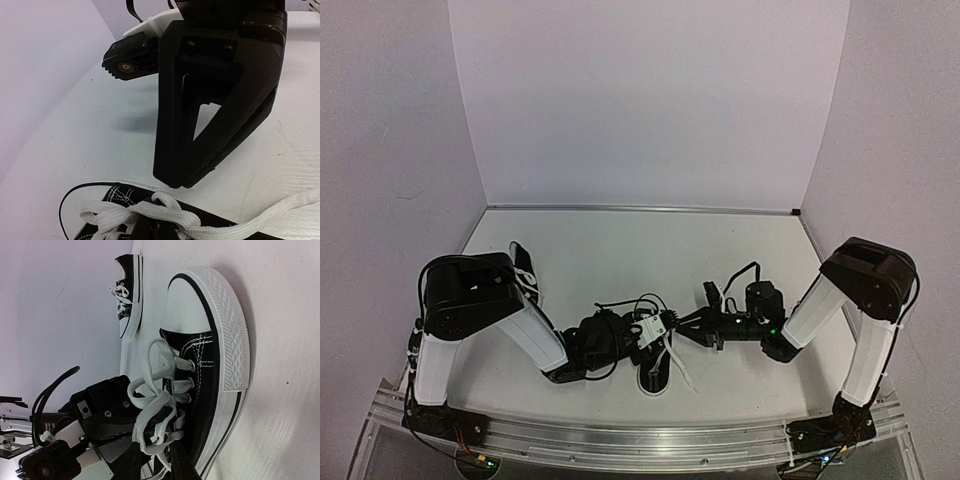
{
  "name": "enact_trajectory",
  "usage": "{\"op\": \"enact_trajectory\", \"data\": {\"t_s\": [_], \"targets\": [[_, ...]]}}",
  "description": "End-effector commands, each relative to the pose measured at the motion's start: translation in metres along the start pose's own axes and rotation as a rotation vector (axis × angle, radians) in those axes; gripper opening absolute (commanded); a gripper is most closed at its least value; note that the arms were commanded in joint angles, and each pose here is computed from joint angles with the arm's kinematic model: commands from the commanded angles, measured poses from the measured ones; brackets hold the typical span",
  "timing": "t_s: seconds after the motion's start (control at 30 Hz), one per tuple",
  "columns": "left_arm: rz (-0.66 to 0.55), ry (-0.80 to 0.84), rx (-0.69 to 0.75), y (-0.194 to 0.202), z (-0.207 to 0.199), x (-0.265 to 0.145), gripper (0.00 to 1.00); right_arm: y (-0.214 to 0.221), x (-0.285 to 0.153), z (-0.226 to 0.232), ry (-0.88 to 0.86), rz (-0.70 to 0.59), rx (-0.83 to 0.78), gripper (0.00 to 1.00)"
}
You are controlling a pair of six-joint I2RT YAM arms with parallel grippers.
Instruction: Tie the shoes
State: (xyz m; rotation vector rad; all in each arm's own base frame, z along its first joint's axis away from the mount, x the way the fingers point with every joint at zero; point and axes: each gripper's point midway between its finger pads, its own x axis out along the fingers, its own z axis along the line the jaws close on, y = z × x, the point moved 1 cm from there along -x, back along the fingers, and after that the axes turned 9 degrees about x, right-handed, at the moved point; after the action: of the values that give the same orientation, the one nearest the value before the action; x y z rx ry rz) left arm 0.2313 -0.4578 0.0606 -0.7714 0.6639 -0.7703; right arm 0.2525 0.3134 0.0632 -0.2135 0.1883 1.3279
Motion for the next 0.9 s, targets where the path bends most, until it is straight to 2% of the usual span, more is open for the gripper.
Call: {"op": "enact_trajectory", "data": {"t_s": [0.0, 0.87], "targets": [[-0.006, 0.002, 0.007, 0.0, 0.001, -0.003, 0.0, -0.005, 0.002, 0.012, -0.065, -0.006, -0.018, 0.19], [-0.007, 0.002, 0.011, -0.001, 0.001, -0.003, 0.0, -0.002, 0.018, 0.018, -0.128, 0.027, 0.01, 0.16]]}}
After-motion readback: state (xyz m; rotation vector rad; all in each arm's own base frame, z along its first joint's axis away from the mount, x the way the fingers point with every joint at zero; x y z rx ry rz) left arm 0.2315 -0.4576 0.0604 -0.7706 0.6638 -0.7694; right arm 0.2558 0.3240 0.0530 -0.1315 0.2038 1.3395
